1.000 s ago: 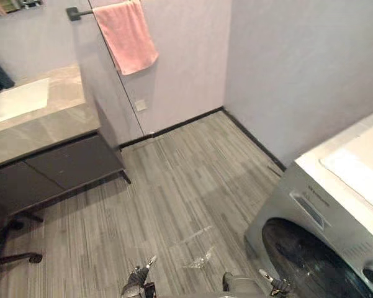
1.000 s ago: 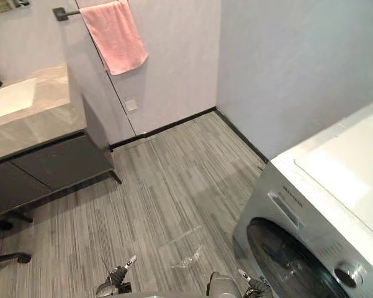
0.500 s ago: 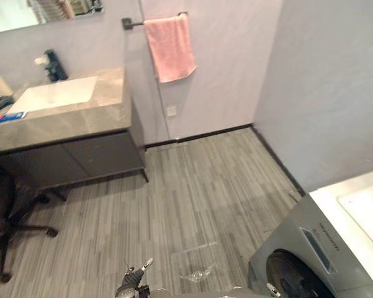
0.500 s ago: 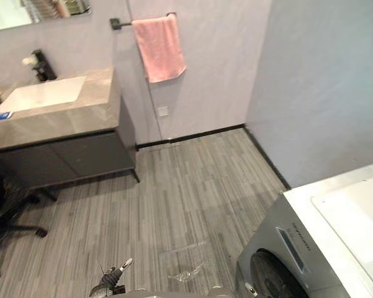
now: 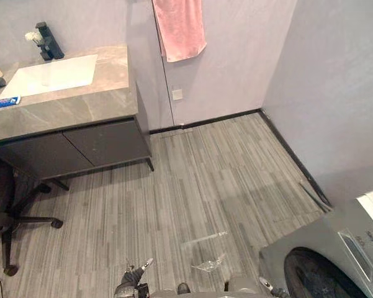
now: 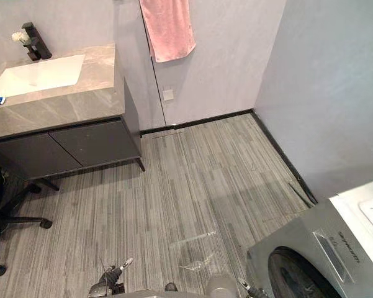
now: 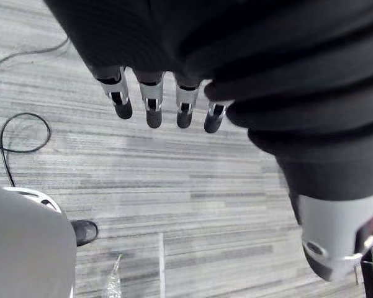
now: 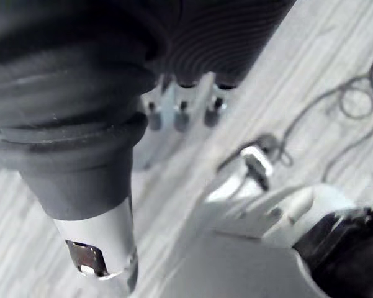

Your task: Pick up the laundry basket with both hands and put the clothes into the washing machine.

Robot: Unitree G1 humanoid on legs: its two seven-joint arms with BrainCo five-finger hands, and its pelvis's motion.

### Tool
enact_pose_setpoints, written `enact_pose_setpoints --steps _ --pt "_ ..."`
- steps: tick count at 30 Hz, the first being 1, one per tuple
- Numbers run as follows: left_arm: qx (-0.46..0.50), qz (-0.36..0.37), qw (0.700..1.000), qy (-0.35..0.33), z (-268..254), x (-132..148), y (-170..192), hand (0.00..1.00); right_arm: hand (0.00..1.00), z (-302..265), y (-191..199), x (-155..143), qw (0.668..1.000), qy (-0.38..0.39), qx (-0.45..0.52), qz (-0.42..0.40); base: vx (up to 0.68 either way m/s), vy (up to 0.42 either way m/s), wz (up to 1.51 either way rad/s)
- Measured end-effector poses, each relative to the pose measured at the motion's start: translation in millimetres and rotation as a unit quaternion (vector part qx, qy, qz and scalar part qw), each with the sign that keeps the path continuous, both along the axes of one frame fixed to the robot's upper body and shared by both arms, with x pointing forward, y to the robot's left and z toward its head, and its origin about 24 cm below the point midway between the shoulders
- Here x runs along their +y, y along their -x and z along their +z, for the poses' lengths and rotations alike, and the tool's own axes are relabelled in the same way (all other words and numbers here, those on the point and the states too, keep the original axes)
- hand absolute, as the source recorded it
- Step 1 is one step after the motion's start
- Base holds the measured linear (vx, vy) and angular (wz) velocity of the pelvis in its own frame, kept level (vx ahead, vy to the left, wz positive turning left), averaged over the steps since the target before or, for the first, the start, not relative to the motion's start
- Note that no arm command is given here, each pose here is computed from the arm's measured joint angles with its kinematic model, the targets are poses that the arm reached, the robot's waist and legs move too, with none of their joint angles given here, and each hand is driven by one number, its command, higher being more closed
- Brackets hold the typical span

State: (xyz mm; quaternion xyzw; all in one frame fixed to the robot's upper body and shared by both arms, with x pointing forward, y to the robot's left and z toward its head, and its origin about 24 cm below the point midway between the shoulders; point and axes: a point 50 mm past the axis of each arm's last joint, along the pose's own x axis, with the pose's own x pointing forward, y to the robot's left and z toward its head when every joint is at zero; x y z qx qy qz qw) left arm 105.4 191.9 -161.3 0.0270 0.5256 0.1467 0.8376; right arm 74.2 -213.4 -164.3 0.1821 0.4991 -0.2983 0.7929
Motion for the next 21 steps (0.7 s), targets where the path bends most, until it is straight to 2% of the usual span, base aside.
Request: enact_pose_setpoints --steps 5,7,12,21 --pt "-0.008 -0.006 1.0 0.0 1 -2 -6 0.0 0.0 6 -25 6 0.998 0.008 -0.037 0.039 0.24 -0.135 0.14" --pt "-0.008 -0.007 1.0 -0.009 2 5 -6 0.0 0.0 3 -19 12 0.999 -0.001 -0.03 0.034 0.17 -0.228 0.18" --pt "0.001 -0.005 1.0 0.022 -2 -17 -3 0.0 0.0 0 -1 -12 1.0 0.014 0.01 0.01 0.17 -0.226 0.05" --pt "0.021 -0.003 1.0 0.009 -4 -4 7 0.0 0.0 -5 25 -13 0.998 0.001 0.056 -0.004 -0.01 -0.061 0.15"
